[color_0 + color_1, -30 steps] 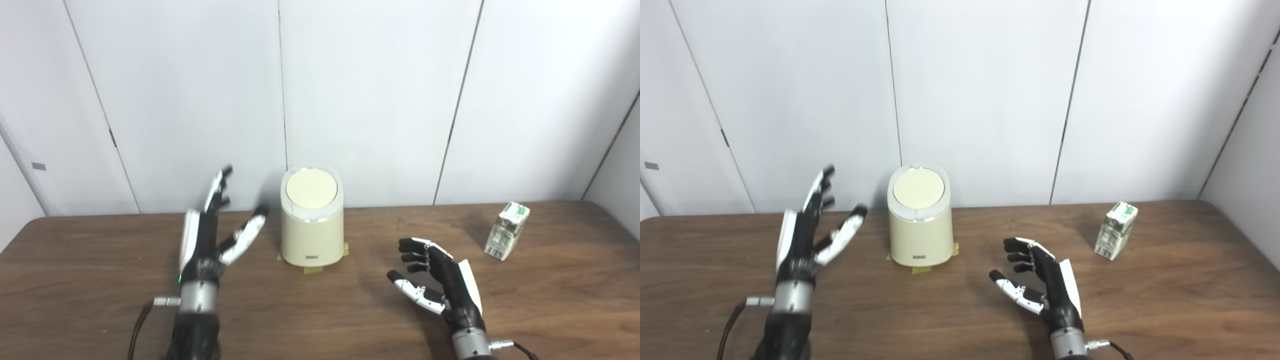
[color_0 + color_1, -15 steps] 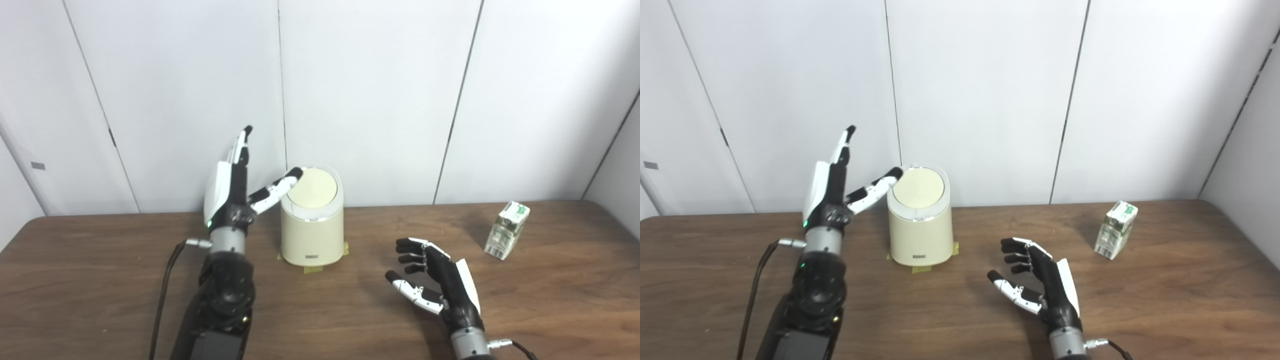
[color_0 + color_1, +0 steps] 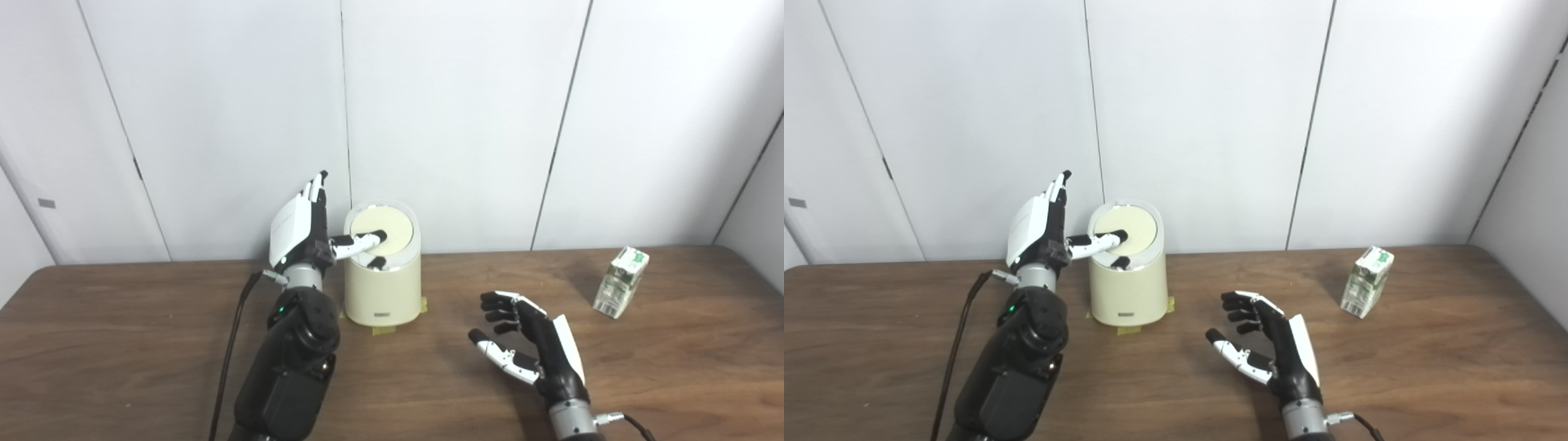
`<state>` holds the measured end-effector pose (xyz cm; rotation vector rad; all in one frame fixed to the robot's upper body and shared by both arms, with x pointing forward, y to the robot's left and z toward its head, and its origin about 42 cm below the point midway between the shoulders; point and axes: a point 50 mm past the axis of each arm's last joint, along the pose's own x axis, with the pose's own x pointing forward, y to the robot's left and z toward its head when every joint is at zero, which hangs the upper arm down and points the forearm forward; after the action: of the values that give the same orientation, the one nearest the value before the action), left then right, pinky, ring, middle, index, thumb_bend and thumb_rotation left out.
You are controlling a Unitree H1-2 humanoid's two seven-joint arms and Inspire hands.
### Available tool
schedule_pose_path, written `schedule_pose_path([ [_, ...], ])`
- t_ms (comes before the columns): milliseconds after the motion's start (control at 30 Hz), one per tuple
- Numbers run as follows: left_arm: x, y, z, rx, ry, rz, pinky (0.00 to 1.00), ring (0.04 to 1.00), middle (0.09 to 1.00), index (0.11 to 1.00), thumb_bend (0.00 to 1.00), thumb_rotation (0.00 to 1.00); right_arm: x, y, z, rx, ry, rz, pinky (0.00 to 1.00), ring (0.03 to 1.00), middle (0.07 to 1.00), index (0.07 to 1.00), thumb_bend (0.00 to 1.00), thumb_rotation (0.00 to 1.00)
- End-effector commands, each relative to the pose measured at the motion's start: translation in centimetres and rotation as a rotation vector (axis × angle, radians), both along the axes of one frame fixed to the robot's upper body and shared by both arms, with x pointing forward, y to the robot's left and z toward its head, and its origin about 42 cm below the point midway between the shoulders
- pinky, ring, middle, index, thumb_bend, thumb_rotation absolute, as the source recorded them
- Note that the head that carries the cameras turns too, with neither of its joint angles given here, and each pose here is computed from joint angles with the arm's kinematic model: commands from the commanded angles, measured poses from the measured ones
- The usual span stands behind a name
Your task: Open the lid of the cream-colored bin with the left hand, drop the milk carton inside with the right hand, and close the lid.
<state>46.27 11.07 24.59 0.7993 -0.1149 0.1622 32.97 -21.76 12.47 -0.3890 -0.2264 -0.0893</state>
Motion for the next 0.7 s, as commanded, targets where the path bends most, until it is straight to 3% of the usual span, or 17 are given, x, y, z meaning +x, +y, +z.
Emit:
schedule_pose_path([
  [0,0.9,-1.2,2.9,0.036,-0.114,0.008,1.0,1.0,1.0,1.0,0.8,0.25,-0.4,-1.0,-0.9,-0.031,-0.003,-0.004,0.55,0.641,0.677,0.675,0.31,0.23],
  [167,1.6,-1.2,2.1,0.081,-0.106,0.03,1.0,1.0,1.0,1.0,0.75,0.21,-0.5,-1.0,-1.0,-0.031,0.007,-0.014,0.55,0.644,0.678,0.677,0.31,0.26],
  [400,2.3,-1.1,1.3,0.127,-0.092,0.056,1.0,1.0,1.0,1.0,0.68,0.29,-0.5,-0.7,-1.0,-0.03,0.01,-0.009,0.56,0.645,0.68,0.682,0.31,0.23],
  [533,2.6,-1.0,0.9,0.14,-0.089,0.065,1.0,1.0,1.0,1.0,0.69,0.29,-0.5,-0.6,-1.0,-0.043,0.012,-0.009,0.55,0.641,0.679,0.682,0.3,0.24],
  [667,2.5,-0.7,0.8,0.286,-0.141,0.078,1.0,1.0,1.0,1.0,0.74,0.3,-0.5,-0.5,-0.9,-0.04,0.021,-0.014,0.56,0.649,0.683,0.68,0.31,0.22],
])
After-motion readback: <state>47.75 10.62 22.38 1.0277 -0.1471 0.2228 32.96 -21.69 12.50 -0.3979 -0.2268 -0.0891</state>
